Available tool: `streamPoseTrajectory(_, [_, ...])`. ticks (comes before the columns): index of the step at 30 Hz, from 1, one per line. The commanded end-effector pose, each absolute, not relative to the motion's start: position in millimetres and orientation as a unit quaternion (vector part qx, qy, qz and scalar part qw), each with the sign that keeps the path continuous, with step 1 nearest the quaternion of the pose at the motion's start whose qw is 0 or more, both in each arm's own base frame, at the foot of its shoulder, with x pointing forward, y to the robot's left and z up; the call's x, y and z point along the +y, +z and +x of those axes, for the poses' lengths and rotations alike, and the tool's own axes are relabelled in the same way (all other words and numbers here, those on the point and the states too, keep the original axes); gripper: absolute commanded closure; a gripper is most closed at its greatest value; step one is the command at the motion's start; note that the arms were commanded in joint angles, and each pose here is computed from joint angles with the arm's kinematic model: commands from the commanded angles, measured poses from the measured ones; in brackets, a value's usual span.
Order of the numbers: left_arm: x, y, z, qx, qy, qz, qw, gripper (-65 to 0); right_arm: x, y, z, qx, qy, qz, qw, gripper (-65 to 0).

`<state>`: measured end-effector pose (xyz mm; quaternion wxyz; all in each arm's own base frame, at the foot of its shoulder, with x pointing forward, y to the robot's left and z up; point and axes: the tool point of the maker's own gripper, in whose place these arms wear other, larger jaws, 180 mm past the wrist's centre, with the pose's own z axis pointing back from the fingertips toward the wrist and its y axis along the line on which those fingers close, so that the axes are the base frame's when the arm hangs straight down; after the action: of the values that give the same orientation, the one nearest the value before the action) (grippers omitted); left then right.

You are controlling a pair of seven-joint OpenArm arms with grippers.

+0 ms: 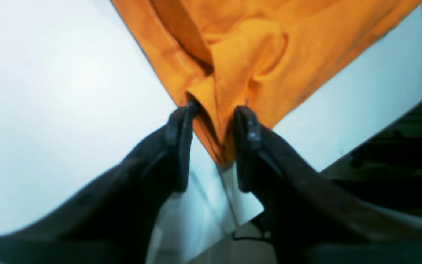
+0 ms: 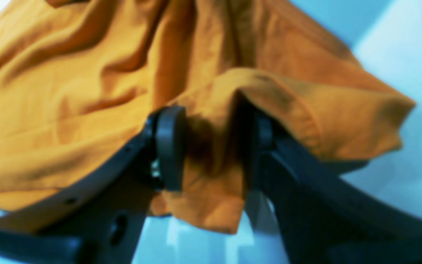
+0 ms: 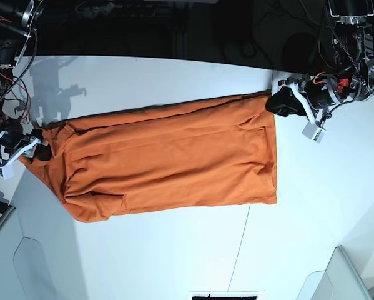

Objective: Layout the t-shirt on the table in an organized manner, then fold the t-shirt properly
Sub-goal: 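Drag the shirt with both grippers to straighten it, then release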

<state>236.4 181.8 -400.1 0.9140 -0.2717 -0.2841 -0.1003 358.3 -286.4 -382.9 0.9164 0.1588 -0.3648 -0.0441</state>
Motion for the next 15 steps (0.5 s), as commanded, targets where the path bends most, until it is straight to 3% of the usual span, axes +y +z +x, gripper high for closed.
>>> streamPoseTrajectory(1, [186.3,-389.5,239.4,-0.299,-0.103,-0.277,0.907,-22.2,-305.0,-356.0,370.5,-0.402,-0.055,0.153,0.901,-25.5])
streamPoseTrajectory(6, [193.6,-386.8,230.9,-0.302,-0.081,-0.289,0.905,-22.2,-342.6,-334.4,364.9,-0.436,-0.113,0.153,0.880,-25.5])
streamPoseTrajectory(11, [196.7,-378.7,234.6,-0.317,-0.065,-0.300,0.897,-22.3,-359.6,-333.4,359.5,-0.435,-0.123,0.137,0.881,-25.5])
streamPoseTrajectory(13, [195.0,-380.7,231.7,-0.315,-0.063,-0.303,0.897,-26.8,-362.1,-336.8,358.8,-0.434,-0.128,0.135,0.881,-26.9])
streamPoseTrajectory(15, [192.3,-382.2,230.3,-0.313,-0.060,-0.306,0.897,-35.0,-362.7,-343.6,358.7,-0.432,-0.136,0.138,0.881,-33.3])
